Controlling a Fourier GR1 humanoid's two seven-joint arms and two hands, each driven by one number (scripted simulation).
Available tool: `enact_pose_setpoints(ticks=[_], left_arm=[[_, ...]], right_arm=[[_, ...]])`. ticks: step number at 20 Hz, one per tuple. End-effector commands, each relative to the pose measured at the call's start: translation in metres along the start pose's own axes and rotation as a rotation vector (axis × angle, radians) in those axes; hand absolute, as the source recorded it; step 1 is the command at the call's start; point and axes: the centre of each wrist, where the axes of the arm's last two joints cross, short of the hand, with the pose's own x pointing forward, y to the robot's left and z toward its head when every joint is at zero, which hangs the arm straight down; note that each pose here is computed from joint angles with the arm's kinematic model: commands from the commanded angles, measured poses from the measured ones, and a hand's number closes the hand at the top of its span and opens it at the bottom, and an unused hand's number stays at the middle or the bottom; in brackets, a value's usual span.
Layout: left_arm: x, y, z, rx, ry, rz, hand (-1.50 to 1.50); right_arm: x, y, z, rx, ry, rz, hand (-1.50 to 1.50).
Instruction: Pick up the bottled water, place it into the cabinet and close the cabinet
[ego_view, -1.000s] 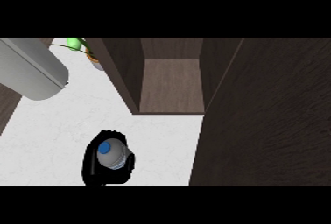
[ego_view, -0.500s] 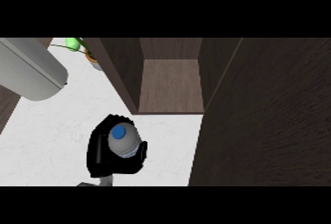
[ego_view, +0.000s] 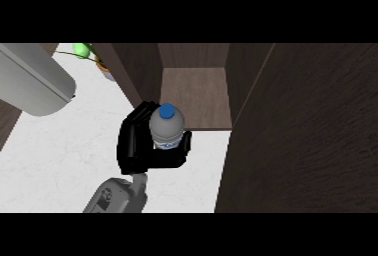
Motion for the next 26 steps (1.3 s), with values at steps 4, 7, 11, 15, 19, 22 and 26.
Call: enact_pose_setpoints(ticks=[4, 7, 11, 15, 19, 22, 26], left_arm=[[0.01, -0.019, -0.046, 0.045, -0.023, -0.068, 1.5], [0.009, -0.028, -0.06, 0.043, -0.014, -0.119, 1.5], [-0.017, -0.017, -0.077, 0.06, -0.007, -0.174, 1.5], [0.009, -0.024, -0.114, 0.066, 0.006, -0.228, 1.5], [-0.016, -0.024, -0.121, 0.085, 0.031, -0.275, 1.5], [-0.022, -0.023, -0.129, 0.116, 0.027, -0.325, 1.5], [-0.025, -0.032, -0.142, 0.146, 0.043, -0.374, 1.5]], right_arm=[[0.028, -0.005, 0.014, -0.015, -0.035, 0.009, -1.5], [0.022, -0.005, 0.009, -0.009, -0.066, 0.015, -1.5], [0.032, -0.002, 0.018, -0.017, -0.042, -0.016, -1.5], [0.023, -0.006, 0.016, -0.022, -0.023, 0.013, -1.5], [0.026, -0.009, 0.012, 0.008, -0.044, 0.007, -1.5], [0.015, 0.0, 0.006, -0.008, -0.051, -0.008, -1.5], [0.021, -0.007, 0.014, 0.032, -0.037, 0.003, -1.5]])
